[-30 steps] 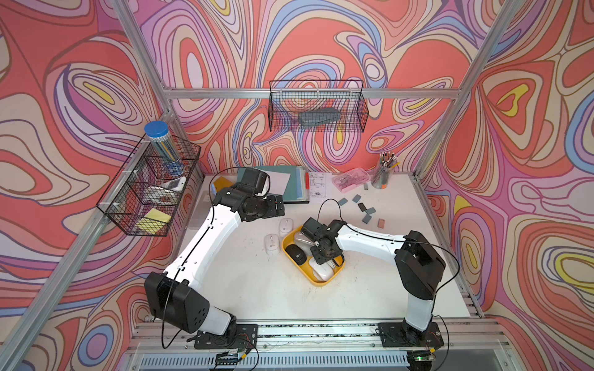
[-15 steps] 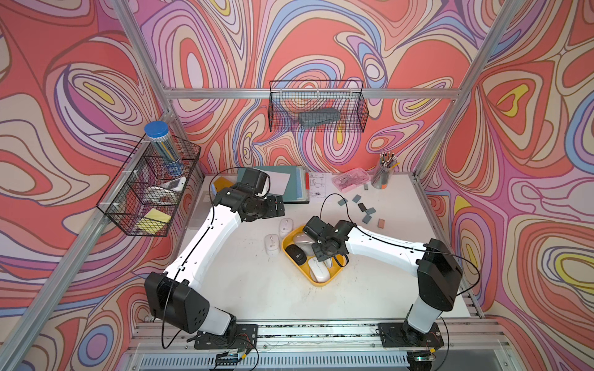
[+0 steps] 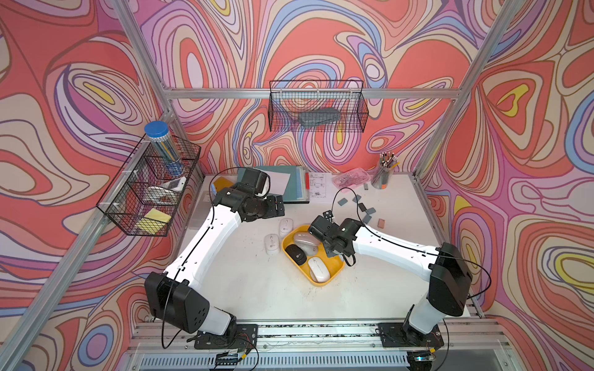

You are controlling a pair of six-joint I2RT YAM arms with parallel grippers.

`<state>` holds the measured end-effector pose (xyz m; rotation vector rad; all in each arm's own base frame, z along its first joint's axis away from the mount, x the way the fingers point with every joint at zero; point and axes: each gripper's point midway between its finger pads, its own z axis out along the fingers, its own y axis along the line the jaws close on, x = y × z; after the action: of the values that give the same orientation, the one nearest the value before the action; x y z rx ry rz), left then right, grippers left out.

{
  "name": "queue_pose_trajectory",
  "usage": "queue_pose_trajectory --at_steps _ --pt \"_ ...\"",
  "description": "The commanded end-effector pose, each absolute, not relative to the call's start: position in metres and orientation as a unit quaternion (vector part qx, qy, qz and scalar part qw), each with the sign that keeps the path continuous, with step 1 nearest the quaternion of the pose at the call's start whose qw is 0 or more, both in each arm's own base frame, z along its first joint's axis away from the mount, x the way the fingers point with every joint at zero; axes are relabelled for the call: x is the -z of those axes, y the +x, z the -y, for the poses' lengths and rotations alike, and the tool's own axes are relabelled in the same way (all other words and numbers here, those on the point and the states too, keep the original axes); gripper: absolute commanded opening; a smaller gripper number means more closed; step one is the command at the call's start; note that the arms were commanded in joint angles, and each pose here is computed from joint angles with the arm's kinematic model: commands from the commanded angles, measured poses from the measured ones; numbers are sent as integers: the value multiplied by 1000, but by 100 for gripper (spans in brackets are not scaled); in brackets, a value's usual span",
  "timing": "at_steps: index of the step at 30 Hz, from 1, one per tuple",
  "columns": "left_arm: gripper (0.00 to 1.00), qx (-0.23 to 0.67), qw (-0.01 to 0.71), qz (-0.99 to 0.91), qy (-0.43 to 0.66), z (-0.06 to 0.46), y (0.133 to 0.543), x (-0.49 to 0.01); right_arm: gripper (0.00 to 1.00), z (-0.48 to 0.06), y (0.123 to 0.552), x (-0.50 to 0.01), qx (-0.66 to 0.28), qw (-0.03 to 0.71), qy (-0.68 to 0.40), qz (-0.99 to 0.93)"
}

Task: Take out the mouse from the storage box
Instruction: Pick up the mouse from the storage box, then place the mouse at the center of the board.

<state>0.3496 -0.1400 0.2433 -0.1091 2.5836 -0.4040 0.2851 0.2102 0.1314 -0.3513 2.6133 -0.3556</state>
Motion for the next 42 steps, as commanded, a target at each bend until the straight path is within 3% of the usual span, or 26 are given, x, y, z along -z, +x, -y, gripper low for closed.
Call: queue_pose_trajectory --at_steps 1,12,26,29,32,33,42 --pt "94 154 272 -949 -42 138 349 -249 25 -183 297 -142 176 250 -85 -948" --pt "95 154 273 -949 -41 137 348 -251 25 -108 329 -114 270 178 -33 -946" --pt "94 152 277 -948 -40 136 348 -252 25 -122 342 -37 280 106 -54 -953" --pt "94 151 275 -949 -41 136 348 -251 31 -122 344 -28 286 99 -54 -952" --pt "95 150 273 -949 -41 136 349 -249 53 -127 347 -26 276 101 -46 -955" --pt "94 150 273 -949 -42 136 349 -249 55 -130 349 -27 271 105 -44 -956" --pt "95 147 270 -951 -42 136 350 -246 60 -152 349 -74 192 141 -26 -971"
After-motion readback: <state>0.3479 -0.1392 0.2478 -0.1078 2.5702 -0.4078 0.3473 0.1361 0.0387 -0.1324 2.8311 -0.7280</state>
